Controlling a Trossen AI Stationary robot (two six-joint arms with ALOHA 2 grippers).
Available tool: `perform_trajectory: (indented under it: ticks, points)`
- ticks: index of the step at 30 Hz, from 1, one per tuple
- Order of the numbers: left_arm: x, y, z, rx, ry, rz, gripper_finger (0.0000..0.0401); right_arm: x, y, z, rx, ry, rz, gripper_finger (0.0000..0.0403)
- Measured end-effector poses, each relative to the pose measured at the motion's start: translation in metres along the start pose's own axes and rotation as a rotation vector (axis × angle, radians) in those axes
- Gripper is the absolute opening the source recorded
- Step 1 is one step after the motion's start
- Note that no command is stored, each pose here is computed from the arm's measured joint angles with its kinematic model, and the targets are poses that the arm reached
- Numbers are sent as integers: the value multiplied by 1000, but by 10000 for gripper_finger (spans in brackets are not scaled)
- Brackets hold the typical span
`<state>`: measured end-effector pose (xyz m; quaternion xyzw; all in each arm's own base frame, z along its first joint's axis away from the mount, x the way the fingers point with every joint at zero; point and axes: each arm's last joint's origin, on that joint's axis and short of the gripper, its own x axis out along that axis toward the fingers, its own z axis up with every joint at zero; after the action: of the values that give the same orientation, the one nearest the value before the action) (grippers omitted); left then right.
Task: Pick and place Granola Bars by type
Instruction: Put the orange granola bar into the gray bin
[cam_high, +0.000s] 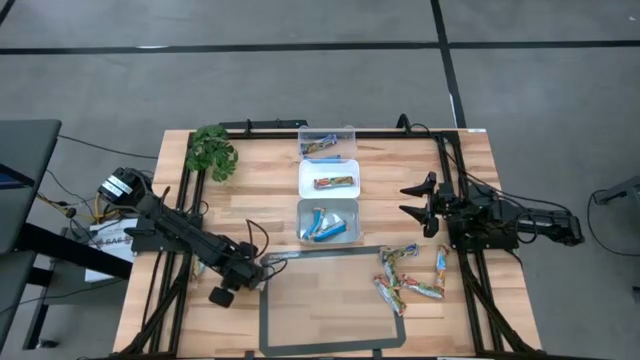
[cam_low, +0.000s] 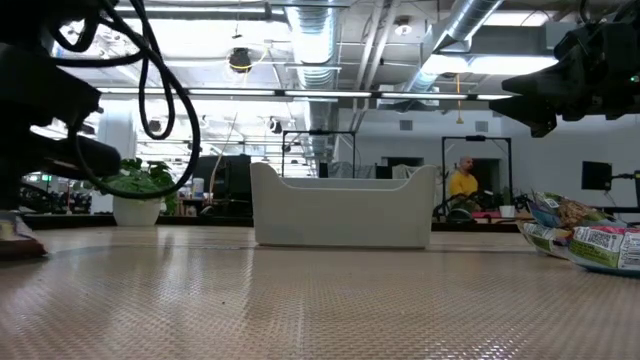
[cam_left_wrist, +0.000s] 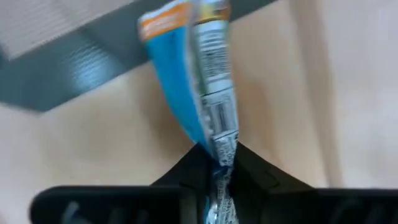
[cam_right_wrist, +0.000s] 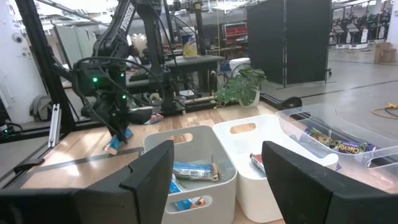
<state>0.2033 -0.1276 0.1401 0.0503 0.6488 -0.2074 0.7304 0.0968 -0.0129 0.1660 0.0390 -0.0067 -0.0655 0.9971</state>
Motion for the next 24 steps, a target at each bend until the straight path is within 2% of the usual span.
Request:
perform_trajectory:
  ticks: [4,8,15,24]
  points:
    - [-2,-4,9,17,-82,-67,24,0,0,0,0,0,0,240]
    - [-14,-8,28,41,-223,-98,30,0,0,0,0,0,0,240]
    - [-38,-3,65,79,-550,-120,39,0,0,0,0,0,0,240]
    - [-86,21,106,39,-990,-107,34,0,0,0,0,0,0,240]
